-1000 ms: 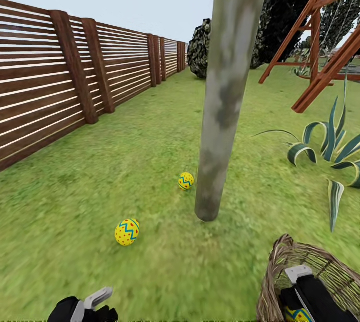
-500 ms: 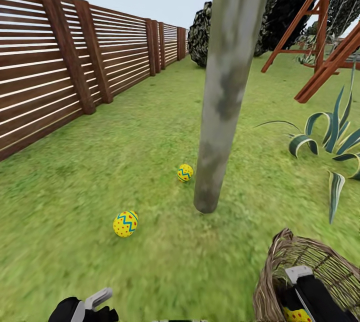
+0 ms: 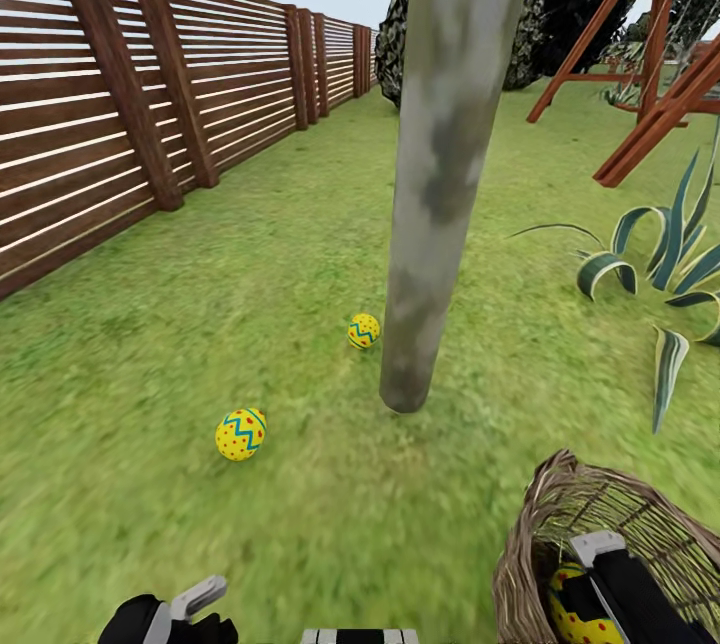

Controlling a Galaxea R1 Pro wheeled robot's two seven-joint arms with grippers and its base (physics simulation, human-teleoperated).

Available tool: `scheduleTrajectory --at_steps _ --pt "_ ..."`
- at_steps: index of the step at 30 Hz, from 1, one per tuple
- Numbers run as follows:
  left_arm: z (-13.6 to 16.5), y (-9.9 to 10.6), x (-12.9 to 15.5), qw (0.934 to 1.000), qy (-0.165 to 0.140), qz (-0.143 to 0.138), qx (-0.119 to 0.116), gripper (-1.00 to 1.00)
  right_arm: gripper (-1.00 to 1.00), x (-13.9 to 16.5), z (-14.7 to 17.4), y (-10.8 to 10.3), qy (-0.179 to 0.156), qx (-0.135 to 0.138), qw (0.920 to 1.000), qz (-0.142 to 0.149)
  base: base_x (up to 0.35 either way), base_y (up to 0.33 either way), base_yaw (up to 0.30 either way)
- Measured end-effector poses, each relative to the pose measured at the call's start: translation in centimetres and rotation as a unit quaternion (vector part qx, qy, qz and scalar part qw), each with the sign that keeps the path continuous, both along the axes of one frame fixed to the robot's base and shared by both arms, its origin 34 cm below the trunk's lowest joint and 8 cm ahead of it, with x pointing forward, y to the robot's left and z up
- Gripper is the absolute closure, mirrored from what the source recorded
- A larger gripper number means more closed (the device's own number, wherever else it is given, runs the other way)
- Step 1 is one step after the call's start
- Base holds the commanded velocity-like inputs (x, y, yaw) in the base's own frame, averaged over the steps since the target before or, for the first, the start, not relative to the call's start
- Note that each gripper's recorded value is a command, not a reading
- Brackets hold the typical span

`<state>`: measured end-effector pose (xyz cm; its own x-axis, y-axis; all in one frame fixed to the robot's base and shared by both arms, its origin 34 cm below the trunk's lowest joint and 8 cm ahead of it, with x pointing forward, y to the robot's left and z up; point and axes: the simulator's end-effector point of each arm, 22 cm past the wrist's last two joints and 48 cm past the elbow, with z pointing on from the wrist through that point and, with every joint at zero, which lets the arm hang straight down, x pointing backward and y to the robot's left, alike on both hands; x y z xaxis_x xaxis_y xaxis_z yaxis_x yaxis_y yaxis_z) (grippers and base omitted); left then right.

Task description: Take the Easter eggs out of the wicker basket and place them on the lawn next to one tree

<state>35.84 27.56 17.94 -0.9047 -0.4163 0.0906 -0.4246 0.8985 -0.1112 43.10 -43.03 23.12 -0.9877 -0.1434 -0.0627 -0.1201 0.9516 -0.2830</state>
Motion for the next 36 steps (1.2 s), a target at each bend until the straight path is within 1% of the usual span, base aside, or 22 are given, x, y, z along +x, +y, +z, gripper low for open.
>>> scheduleTrajectory --at_steps 9,10,15,19,23,29,36 --pt "0.0 -0.1 0.0 1.0 0.0 0.001 -0.002 -1.0 -1.0 0.1 -0.1 0.2 -0.004 0.004 1.0 0.003 0.0 0.0 0.0" --pt "0.1 0.5 0.1 1.0 -0.003 -0.001 0.006 -1.0 -1.0 0.2 -0.1 -0.1 -0.006 0.004 1.0 0.002 0.0 0.0 0.0" --pt "0.7 2.8 1.4 0.9995 -0.02 -0.001 0.023 -1.0 -1.0 0.3 0.4 -1.7 -0.006 -0.008 1.0 0.002 0.0 0.0 0.0" --pt "1.3 5.0 2.7 0.9982 -0.041 0.004 0.043 -1.0 -1.0 0.4 0.4 -1.1 -0.009 0.0 1.0 -0.002 0.0 0.0 0.0" --pt "2.0 7.1 4.1 0.996 -0.063 0.007 0.063 -1.0 -1.0 0.5 0.4 -1.0 -0.009 0.001 1.0 -0.002 0.0 0.0 0.0" --pt "3.4 10.5 6.1 0.9909 -0.097 0.026 0.089 -1.0 -1.0 0.5 0.4 -1.0 -0.01 0.002 0.9999 -0.004 0.0 0.0 0.0" --pt "4.5 11.5 8.1 0.9851 -0.131 0.031 0.107 -1.0 -1.0 0.4 0.4 -1.3 -0.012 0.002 0.9999 -0.011 0.0 0.0 0.0"
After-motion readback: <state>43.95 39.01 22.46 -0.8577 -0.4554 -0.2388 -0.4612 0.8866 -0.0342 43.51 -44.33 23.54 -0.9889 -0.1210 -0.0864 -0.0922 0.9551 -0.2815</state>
